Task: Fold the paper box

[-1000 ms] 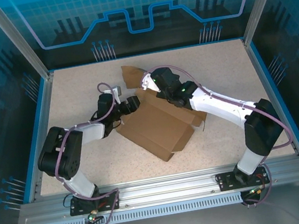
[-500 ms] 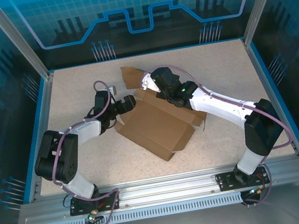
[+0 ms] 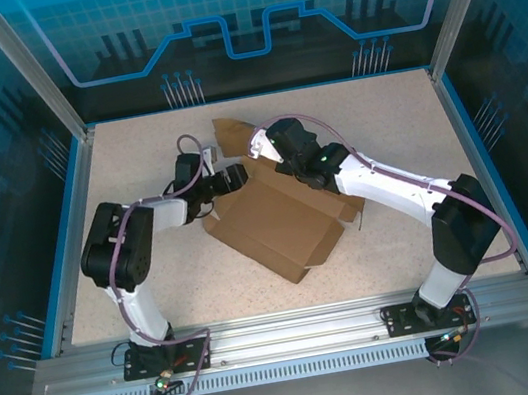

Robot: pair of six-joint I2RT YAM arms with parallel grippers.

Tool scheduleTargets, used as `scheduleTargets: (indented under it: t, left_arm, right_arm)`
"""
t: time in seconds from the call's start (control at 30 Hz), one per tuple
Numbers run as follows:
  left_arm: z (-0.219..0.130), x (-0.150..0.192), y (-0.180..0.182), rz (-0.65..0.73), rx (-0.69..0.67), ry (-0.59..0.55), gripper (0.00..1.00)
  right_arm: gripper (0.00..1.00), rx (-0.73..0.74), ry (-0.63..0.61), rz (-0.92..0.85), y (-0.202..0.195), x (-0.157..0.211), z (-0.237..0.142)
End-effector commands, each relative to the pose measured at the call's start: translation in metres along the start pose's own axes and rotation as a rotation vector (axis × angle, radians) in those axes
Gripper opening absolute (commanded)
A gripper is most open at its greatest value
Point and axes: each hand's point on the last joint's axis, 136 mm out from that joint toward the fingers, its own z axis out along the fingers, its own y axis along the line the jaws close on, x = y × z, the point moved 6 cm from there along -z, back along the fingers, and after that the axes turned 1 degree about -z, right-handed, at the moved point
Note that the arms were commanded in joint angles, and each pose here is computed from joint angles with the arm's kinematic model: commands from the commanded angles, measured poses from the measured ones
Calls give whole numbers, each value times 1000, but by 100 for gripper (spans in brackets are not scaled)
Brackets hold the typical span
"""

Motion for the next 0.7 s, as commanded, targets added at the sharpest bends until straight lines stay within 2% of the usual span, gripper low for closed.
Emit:
scheduleTargets:
  t: [0.0, 0.23, 0.47, 0.67]
  left_arm:
    - [7, -16, -12, 55, 68, -40, 85]
    - [14, -21, -19, 90, 115, -50, 76]
    - [20, -21, -18, 65, 110, -42, 75]
    - [23, -21, -16, 29, 99, -39, 74]
  right_arm:
    - [6, 0, 1, 18, -8, 2, -1]
    - [6, -78, 8, 54, -5, 2, 3]
    - [6, -121, 34, 109, -5, 2, 8]
    - [2, -181, -6, 222, -13, -3, 2]
